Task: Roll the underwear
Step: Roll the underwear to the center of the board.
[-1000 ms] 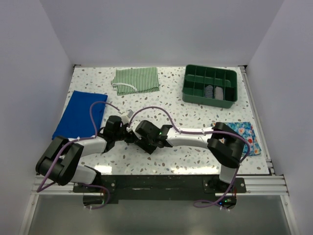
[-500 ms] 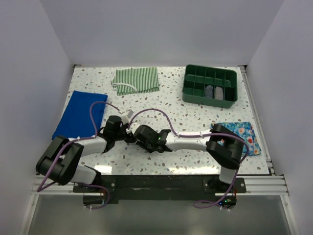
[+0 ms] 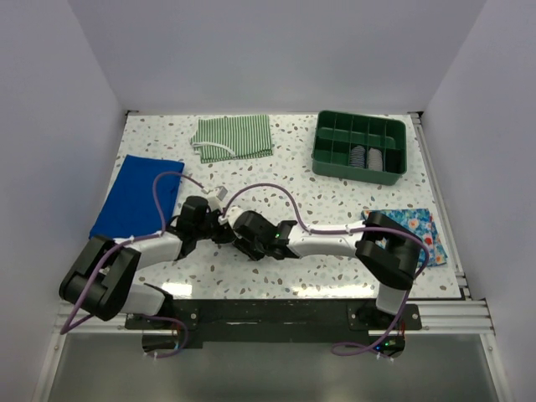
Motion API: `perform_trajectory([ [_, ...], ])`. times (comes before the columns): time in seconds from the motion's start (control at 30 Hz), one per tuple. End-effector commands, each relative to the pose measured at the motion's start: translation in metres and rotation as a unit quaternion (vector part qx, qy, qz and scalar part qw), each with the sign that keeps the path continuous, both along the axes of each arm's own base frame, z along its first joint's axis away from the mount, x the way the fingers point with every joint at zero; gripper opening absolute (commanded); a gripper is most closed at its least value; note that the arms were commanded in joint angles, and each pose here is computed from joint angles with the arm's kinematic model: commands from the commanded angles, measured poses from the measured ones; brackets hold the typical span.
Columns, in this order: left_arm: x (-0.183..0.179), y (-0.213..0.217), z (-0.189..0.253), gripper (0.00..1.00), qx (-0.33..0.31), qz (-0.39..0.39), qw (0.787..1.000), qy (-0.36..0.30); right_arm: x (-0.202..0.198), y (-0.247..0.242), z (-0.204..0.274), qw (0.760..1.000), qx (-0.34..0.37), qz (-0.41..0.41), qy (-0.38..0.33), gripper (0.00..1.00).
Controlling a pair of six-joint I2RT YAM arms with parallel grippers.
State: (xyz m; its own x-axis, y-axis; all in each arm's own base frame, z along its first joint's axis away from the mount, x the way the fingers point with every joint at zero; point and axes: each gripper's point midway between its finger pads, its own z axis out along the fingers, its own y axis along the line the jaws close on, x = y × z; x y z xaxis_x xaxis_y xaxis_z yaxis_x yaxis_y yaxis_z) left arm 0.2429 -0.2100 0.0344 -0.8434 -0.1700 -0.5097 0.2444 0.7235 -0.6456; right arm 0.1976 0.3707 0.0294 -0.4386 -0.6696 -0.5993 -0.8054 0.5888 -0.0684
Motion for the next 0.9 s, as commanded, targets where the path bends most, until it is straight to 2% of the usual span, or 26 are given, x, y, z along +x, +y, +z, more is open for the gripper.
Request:
perform_trajectory([
  [0.0, -0.002, 0.029, -0.019, 0.3, 0.077, 0.038, 0.996, 0.026, -0.058, -0.026, -0.069, 0.986, -0.036, 0.023, 0.161, 0.0],
  [0.13, 0.009, 0.036, -0.004, 0.45, 0.079, 0.063, 0.995, 0.009, -0.059, -0.027, -0.065, 0.98, 0.002, 0.012, 0.2, 0.0],
  [0.17, 0.011, 0.037, -0.002, 0.52, 0.081, 0.067, 0.994, 0.006, -0.06, -0.03, -0.067, 0.978, 0.005, 0.01, 0.21, 0.0],
  [0.3, 0.018, 0.046, 0.01, 0.6, 0.086, 0.093, 0.992, -0.003, -0.057, -0.034, -0.063, 0.969, 0.035, 0.004, 0.245, 0.0],
  [0.43, 0.03, 0.058, 0.031, 0.65, 0.085, 0.127, 0.988, -0.033, -0.056, -0.033, -0.062, 0.959, 0.06, 0.007, 0.275, 0.0],
  [0.5, 0.024, 0.064, 0.028, 0.67, 0.092, 0.137, 0.986, -0.02, -0.057, -0.034, -0.063, 0.953, 0.07, 0.006, 0.296, 0.0],
  [0.67, 0.016, 0.068, 0.037, 0.7, 0.071, 0.154, 0.985, -0.038, -0.057, -0.032, -0.061, 0.934, 0.109, -0.003, 0.34, 0.0],
  [0.77, 0.008, 0.064, 0.038, 0.71, 0.053, 0.145, 0.987, -0.044, -0.052, -0.032, -0.057, 0.917, 0.134, -0.025, 0.375, 0.0],
  [0.8, 0.01, 0.059, 0.044, 0.71, 0.035, 0.137, 0.988, -0.057, -0.053, -0.033, -0.052, 0.903, 0.148, -0.035, 0.402, 0.0],
  [0.87, 0.007, 0.056, 0.044, 0.71, 0.024, 0.128, 0.99, -0.061, -0.042, -0.031, -0.047, 0.895, 0.175, -0.047, 0.407, 0.0],
])
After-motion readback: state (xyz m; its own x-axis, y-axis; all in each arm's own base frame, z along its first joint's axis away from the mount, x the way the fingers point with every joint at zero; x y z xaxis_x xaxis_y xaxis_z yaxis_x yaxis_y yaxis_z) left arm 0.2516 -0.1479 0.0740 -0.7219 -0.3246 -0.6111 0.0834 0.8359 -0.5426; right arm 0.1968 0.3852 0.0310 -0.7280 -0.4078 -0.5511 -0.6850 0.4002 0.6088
